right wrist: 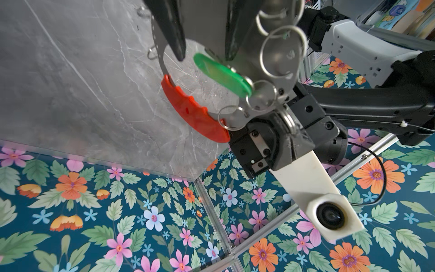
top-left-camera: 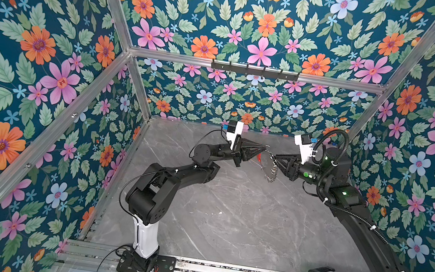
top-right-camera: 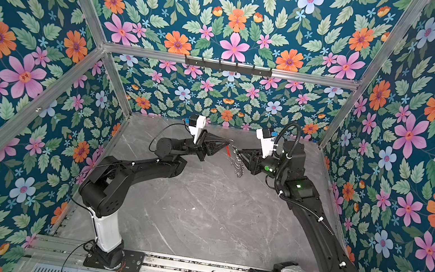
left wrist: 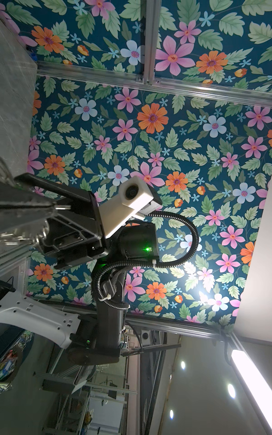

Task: Attach keys to a key ring
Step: Insert the key into the keyring.

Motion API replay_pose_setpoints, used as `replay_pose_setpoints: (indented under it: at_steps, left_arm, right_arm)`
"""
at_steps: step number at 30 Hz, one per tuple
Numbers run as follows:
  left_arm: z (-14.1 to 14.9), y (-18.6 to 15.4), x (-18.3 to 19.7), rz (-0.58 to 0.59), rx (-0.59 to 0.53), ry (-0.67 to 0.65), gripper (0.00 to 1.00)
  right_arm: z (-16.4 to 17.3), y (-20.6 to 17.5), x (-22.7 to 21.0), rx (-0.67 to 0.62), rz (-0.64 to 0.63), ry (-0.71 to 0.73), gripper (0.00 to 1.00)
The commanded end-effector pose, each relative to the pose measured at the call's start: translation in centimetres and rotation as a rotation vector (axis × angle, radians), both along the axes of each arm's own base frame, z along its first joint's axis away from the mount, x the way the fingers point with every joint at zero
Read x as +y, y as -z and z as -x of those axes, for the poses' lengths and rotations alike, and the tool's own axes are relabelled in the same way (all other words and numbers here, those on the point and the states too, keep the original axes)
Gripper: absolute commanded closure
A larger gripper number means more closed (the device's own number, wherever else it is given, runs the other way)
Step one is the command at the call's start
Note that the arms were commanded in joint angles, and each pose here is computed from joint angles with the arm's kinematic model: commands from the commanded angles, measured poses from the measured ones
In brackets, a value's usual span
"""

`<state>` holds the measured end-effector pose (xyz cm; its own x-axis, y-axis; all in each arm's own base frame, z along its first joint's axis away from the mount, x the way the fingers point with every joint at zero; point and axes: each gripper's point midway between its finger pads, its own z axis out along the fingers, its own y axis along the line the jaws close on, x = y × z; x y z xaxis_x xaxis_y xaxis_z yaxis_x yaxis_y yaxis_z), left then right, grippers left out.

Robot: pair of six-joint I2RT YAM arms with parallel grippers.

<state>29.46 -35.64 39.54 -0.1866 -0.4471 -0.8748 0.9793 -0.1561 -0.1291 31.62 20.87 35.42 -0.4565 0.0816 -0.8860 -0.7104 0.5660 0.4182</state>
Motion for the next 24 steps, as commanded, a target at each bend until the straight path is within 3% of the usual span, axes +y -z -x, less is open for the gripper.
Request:
replay_pose_setpoints:
  at_steps: [1,11,24]
  left_arm:
    - [0.8,-1.3,0.5,0.04,-0.055,0.002,1.0]
    - [0.9,-1.4,0.5,0.041,-0.05,0.008,1.0]
    - [0.5,-1.2,0.3,0.04,-0.042,0.009,1.0]
  right_arm:
    - [0.4,-1.5,0.1,-0.043,-0.007,-0.018,0.7]
    - [0.6,-4.4,1.9,-0.08,-0.117,-0.142,0.71]
    - [0.7,-4.7,2.7,-0.08,-0.139,-0.185,0.76]
